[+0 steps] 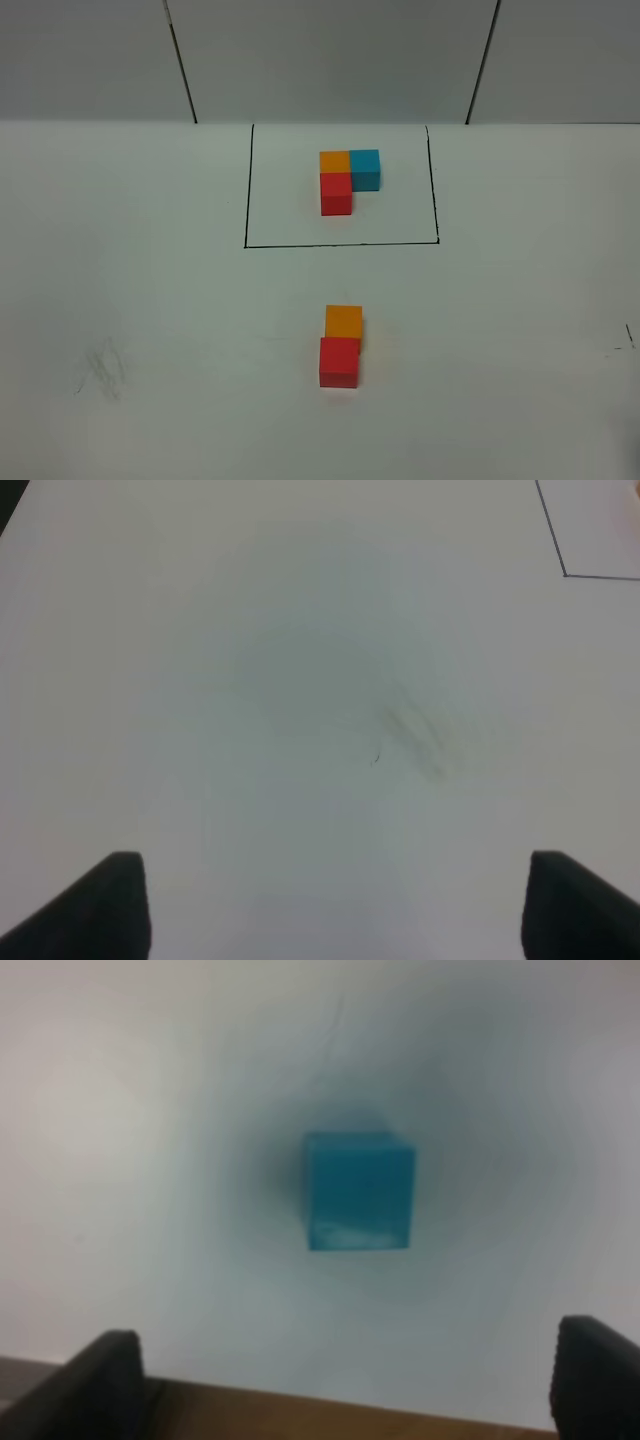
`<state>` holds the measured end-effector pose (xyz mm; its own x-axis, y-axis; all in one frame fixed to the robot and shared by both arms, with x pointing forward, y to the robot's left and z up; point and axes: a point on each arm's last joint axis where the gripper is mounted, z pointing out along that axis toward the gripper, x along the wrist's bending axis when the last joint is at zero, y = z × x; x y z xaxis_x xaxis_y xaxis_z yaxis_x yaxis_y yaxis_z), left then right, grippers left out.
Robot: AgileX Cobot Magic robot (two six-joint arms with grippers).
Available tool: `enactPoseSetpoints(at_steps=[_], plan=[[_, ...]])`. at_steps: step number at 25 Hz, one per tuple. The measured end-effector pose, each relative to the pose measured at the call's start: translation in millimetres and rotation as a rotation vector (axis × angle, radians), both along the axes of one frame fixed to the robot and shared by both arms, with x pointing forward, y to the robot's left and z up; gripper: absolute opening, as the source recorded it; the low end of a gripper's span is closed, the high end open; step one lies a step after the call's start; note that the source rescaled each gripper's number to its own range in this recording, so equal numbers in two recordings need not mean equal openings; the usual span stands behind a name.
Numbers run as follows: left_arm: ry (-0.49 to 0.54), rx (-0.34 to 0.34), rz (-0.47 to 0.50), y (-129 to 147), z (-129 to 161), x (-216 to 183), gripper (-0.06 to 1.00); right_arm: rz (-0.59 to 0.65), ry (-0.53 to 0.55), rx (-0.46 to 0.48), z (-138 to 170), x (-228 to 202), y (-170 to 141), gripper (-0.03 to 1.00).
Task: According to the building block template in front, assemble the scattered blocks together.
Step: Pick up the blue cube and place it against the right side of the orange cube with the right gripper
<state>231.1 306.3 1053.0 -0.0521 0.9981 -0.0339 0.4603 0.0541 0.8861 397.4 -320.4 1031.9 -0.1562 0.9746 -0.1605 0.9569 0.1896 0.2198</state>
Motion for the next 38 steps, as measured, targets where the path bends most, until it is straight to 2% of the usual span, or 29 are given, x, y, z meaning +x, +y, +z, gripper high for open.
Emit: enactPoseSetpoints(at_steps=[3,13,19,30,38], plan=[[0.000,0.000,0.000,0.0,0.0,0.0,0.67,0.012,-0.010,-0.032,-5.6,0.3,-2.5,0.76],[0.000,0.000,0.000,0.0,0.0,0.0,0.67,-0.074,0.076,-0.023,-38.4,6.3,-16.9,0.76],[0.000,0.000,0.000,0.0,0.0,0.0,0.67,-0.073,0.075,0.000,-51.1,20.3,-17.1,0.76],[0.000,0.000,0.000,0.0,0.0,0.0,0.67,-0.099,0.158,0.023,-80.1,36.4,-22.5,0.76],[0.000,0.000,0.000,0.0,0.0,0.0,0.67,-0.129,0.193,0.052,-98.4,30.5,-23.6,0.76]])
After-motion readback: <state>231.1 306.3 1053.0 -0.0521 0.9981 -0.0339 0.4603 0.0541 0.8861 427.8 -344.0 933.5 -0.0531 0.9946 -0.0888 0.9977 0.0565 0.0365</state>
